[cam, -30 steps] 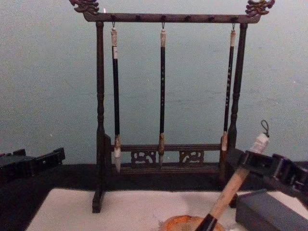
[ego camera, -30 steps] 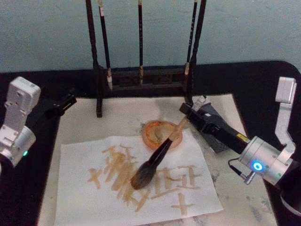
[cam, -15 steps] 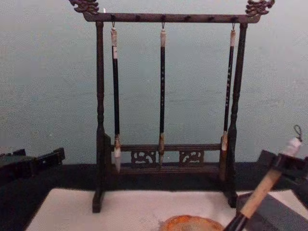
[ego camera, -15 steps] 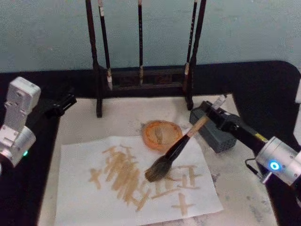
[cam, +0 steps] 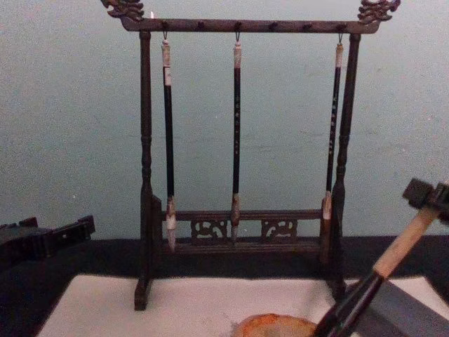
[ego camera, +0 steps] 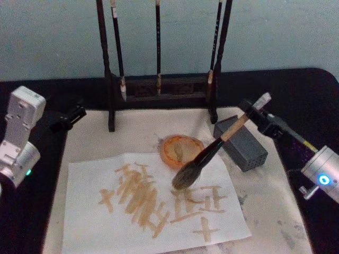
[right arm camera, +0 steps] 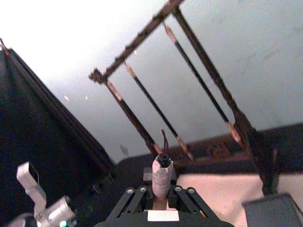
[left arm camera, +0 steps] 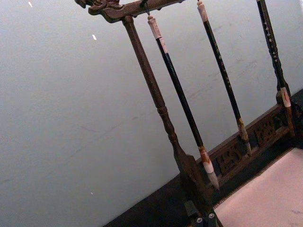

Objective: Pick up the brush from the inkstone, write on the paper, then place the brush back to its original position.

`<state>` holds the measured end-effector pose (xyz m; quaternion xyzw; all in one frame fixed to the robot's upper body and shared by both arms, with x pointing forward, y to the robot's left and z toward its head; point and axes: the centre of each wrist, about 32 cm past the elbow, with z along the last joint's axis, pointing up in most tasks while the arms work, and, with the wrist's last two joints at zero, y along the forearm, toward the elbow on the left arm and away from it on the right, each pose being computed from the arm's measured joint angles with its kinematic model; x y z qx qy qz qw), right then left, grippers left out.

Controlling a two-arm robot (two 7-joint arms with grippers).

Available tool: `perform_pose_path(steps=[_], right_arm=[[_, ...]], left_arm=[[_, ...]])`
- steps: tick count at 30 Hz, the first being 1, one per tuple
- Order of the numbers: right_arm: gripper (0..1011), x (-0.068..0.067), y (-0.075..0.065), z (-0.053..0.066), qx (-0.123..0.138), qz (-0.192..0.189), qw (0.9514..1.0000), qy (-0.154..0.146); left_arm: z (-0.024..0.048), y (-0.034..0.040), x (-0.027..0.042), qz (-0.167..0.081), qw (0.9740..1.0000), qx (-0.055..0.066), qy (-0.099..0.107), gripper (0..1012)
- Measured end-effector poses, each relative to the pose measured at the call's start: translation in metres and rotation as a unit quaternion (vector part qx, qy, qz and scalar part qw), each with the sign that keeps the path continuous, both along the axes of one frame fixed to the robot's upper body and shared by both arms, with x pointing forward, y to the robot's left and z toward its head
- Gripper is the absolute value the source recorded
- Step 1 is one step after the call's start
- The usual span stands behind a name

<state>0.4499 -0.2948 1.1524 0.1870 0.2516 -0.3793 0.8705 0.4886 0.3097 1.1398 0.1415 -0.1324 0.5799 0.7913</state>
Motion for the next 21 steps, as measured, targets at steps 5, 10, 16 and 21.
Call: perform_pose_path(steps=[5,10,16,21], right_arm=[[164,0.004,0.000,0.002,0.023,-0.013,0.9996,-0.011],[164,0.011,0.003,0.000,0.046,-0.034,0.9982,-0.015],[164,0.018,0.006,-0.006,0.059,-0.058,0.9966,-0.008],[164,0.024,0.009,-0.013,0.067,-0.084,0.9942,0.002]], left_arm=[[0.0000,0.0000,0.0000,0.000,1.0000,0.000,0.000,1002],[0.0000,0.0000,0.0000,0.000,1.0000,0.000,0.000,1002],[0.0000,0.0000,0.0000,0.000,1.0000,0.000,0.000,1002],[0.0000,0.0000,0.0000,0.000,1.0000,0.000,0.000,1002]])
